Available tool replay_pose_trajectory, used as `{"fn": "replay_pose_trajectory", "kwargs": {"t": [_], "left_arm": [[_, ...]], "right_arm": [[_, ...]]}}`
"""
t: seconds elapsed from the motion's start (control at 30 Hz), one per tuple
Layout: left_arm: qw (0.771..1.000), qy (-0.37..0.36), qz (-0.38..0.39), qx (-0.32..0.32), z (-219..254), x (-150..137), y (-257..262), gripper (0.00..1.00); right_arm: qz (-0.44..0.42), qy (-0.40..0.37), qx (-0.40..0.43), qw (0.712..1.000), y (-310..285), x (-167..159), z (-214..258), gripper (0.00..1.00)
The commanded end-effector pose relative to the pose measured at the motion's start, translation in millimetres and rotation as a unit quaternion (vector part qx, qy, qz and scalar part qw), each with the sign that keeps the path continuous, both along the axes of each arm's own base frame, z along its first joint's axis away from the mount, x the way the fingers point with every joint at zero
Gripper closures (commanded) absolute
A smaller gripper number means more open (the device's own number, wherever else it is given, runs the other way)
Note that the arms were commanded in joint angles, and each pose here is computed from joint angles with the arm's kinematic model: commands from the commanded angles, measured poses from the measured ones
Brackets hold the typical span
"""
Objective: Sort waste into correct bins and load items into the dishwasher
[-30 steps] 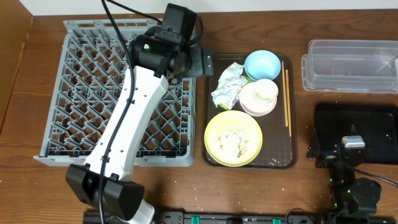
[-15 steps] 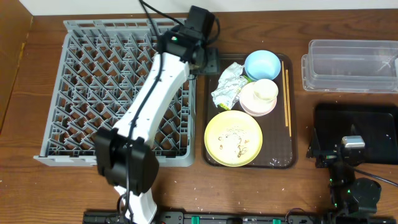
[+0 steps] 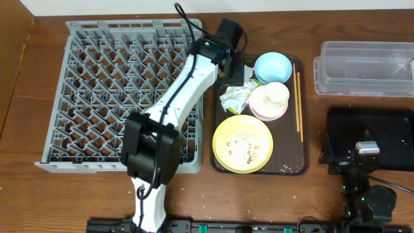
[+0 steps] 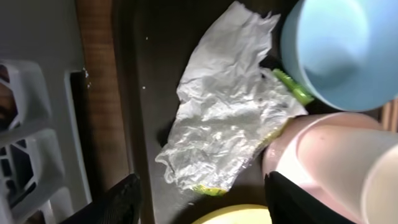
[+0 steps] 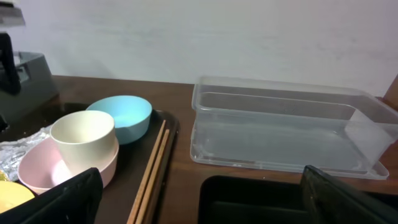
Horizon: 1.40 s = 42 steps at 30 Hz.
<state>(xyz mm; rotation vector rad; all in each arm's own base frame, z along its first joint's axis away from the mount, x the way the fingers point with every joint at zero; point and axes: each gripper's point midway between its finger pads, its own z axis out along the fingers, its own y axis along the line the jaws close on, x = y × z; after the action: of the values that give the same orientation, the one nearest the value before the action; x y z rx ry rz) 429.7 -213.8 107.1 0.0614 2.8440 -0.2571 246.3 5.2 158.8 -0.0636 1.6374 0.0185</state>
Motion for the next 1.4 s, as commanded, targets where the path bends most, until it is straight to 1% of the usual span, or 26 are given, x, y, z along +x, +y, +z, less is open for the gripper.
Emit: {"fn": "replay_pose_trajectory", "kwargs": {"t": [0.0, 0.1, 0.2, 0.33, 0.4, 0.43, 0.5, 0.63, 0.67, 0.73, 0.77, 0.83, 0.87, 0.9, 0.97, 1.03, 1.07, 1.13, 1.17, 1.23, 1.3, 1.37], "left_arm": [[1.000, -0.007, 0.014, -0.003, 15, 1, 13, 0.35], [0.999, -0.029, 0.039, 0.007, 45, 4, 40, 0.34], [0.994, -0.058, 0.086, 0.033, 78, 2, 86, 0.34], [0.982, -0.081, 0.163, 0.042, 122, -12, 157, 0.25], [0.972, -0.085, 0.213, 0.040, 139, -24, 195, 0.24], [0.967, -0.085, 0.239, 0.040, 146, -32, 214, 0.19], [0.954, -0.081, 0.286, 0.041, 156, -48, 248, 0.01], [0.932, -0.060, 0.353, 0.050, 161, -78, 298, 0.02], [0.927, -0.053, 0.368, 0.052, 160, -85, 309, 0.02], [0.917, -0.045, 0.394, 0.054, 158, -93, 328, 0.02], [0.913, -0.042, 0.403, 0.055, 158, -96, 335, 0.02], [0.904, -0.040, 0.421, 0.056, 157, -101, 348, 0.02], [0.900, -0.039, 0.430, 0.056, 157, -104, 354, 0.02], [0.898, -0.039, 0.435, 0.056, 157, -105, 358, 0.02], [0.894, -0.038, 0.443, 0.057, 157, -108, 364, 0.02], [0.891, -0.038, 0.449, 0.057, 157, -110, 368, 0.02], [0.890, -0.038, 0.450, 0.057, 157, -110, 369, 0.02], [0.890, -0.038, 0.451, 0.057, 157, -111, 369, 0.02], [0.890, -0.038, 0.451, 0.057, 157, -111, 369, 0.02], [0.890, -0.038, 0.451, 0.057, 157, -111, 369, 0.02], [0.890, -0.038, 0.451, 0.057, 157, -111, 369, 0.02], [0.890, -0.038, 0.451, 0.057, 157, -111, 369, 0.02]], "right_arm": [[-0.004, 0.000, 0.005, 1.000, -2, 0, 0, 0.01], [-0.004, -0.001, 0.005, 1.000, -2, 0, 0, 0.01], [-0.004, -0.001, 0.005, 1.000, -2, 0, 0, 0.01], [-0.004, -0.001, 0.005, 1.000, -2, 0, 0, 0.01], [-0.004, -0.001, 0.005, 1.000, -2, 0, 0, 0.01], [-0.004, -0.001, 0.005, 1.000, -2, 0, 0, 0.01], [-0.004, -0.001, 0.005, 1.000, -2, 0, 0, 0.01], [-0.001, -0.006, 0.006, 1.000, -1, 0, 3, 0.01], [0.010, -0.012, 0.018, 1.000, 3, 0, 6, 0.01], [0.066, -0.034, 0.079, 0.994, 22, -3, 21, 0.01], [0.124, -0.046, 0.137, 0.982, 41, -8, 34, 0.01], [0.233, -0.030, 0.233, 0.944, 76, -25, 49, 0.01], [0.274, -0.014, 0.269, 0.923, 88, -33, 53, 0.01], [0.289, 0.000, 0.288, 0.913, 93, -37, 53, 0.01], [0.266, -0.011, 0.365, 0.892, 83, -33, 68, 0.01], [0.244, -0.047, 0.450, 0.858, 68, -31, 93, 0.01], [0.240, -0.082, 0.472, 0.844, 61, -34, 110, 0.01], [0.244, -0.160, 0.475, 0.830, 48, -46, 144, 0.01], [0.242, -0.186, 0.475, 0.826, 43, -50, 157, 0.01], [0.233, -0.206, 0.474, 0.824, 38, -54, 181, 0.01], [0.231, -0.202, 0.442, 0.843, 42, -54, 206, 0.01], [0.243, -0.186, 0.368, 0.878, 55, -48, 232, 0.01]]}}
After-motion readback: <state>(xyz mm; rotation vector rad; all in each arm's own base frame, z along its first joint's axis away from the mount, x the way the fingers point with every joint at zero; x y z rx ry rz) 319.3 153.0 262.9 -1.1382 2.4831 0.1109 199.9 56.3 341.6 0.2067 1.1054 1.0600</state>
